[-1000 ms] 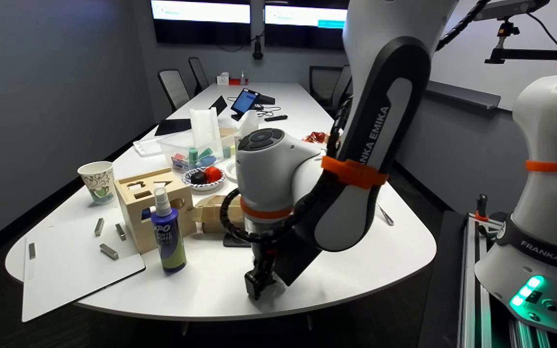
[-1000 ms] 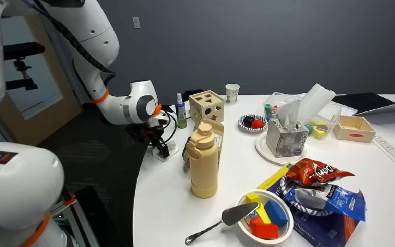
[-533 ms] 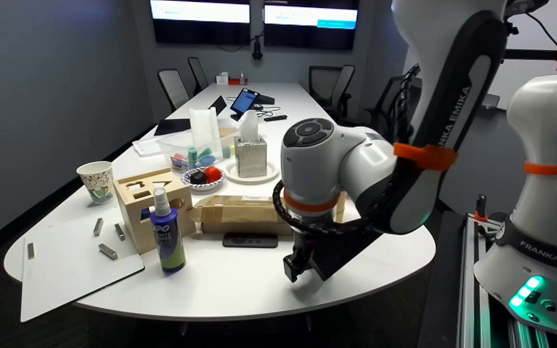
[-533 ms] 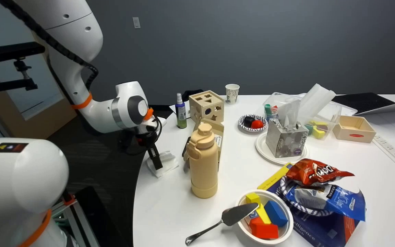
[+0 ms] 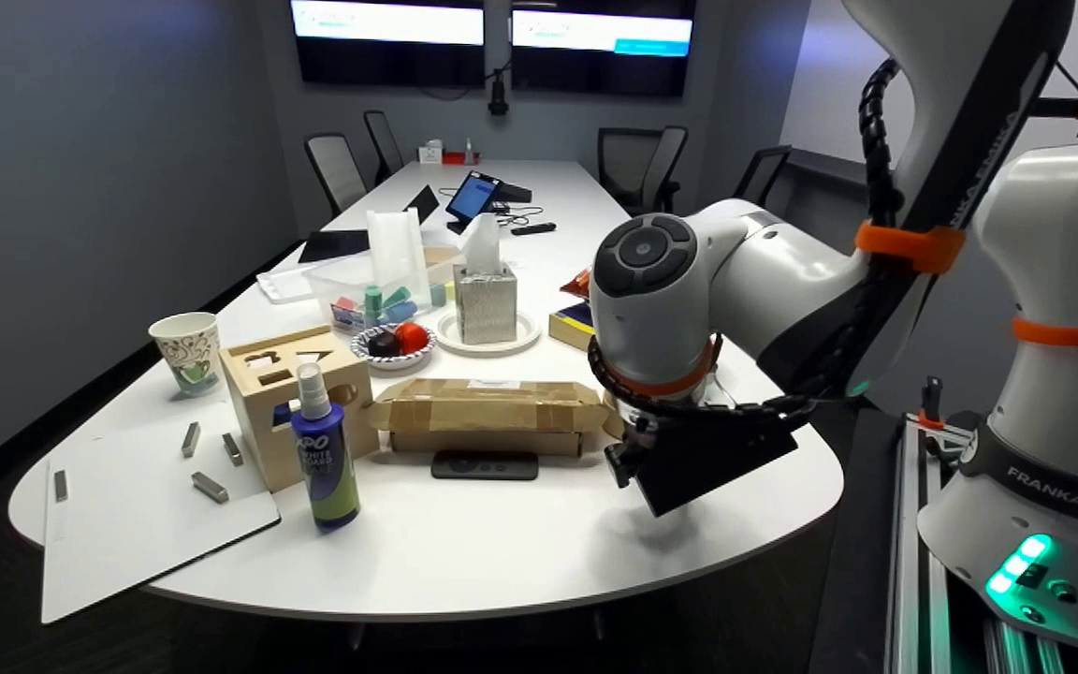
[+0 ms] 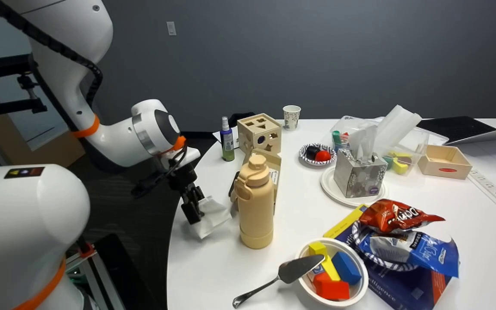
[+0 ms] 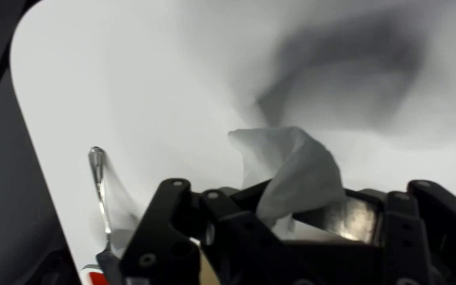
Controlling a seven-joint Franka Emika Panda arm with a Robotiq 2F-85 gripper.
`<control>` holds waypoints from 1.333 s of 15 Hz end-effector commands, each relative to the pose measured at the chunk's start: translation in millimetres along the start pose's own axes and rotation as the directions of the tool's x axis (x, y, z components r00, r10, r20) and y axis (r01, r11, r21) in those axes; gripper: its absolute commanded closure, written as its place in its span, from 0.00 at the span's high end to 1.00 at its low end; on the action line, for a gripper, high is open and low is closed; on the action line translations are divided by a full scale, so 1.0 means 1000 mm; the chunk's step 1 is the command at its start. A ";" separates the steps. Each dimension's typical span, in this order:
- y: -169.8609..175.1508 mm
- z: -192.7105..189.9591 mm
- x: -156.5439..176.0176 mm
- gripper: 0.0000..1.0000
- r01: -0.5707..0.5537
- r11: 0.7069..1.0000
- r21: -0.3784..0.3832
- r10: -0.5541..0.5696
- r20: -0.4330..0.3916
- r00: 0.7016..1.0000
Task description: Use the white napkin to wipe the table.
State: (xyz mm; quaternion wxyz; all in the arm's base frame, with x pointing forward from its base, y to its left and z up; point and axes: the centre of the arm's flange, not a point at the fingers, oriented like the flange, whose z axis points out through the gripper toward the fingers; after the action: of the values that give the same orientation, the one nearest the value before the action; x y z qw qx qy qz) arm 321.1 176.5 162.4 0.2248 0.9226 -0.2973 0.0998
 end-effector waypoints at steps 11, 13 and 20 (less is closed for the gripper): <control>0.044 -0.012 0.017 0.48 -0.174 0.965 -0.195 0.173 -0.023 0.985; 0.043 -0.010 0.019 0.65 -0.174 0.965 -0.195 0.174 -0.017 0.985; 0.031 -0.030 0.009 1.00 -0.111 0.989 -0.095 0.109 -0.021 0.994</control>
State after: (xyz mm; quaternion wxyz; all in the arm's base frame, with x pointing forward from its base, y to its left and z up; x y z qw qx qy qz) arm 314.2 153.5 187.2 0.2956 0.8774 -0.3672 0.0894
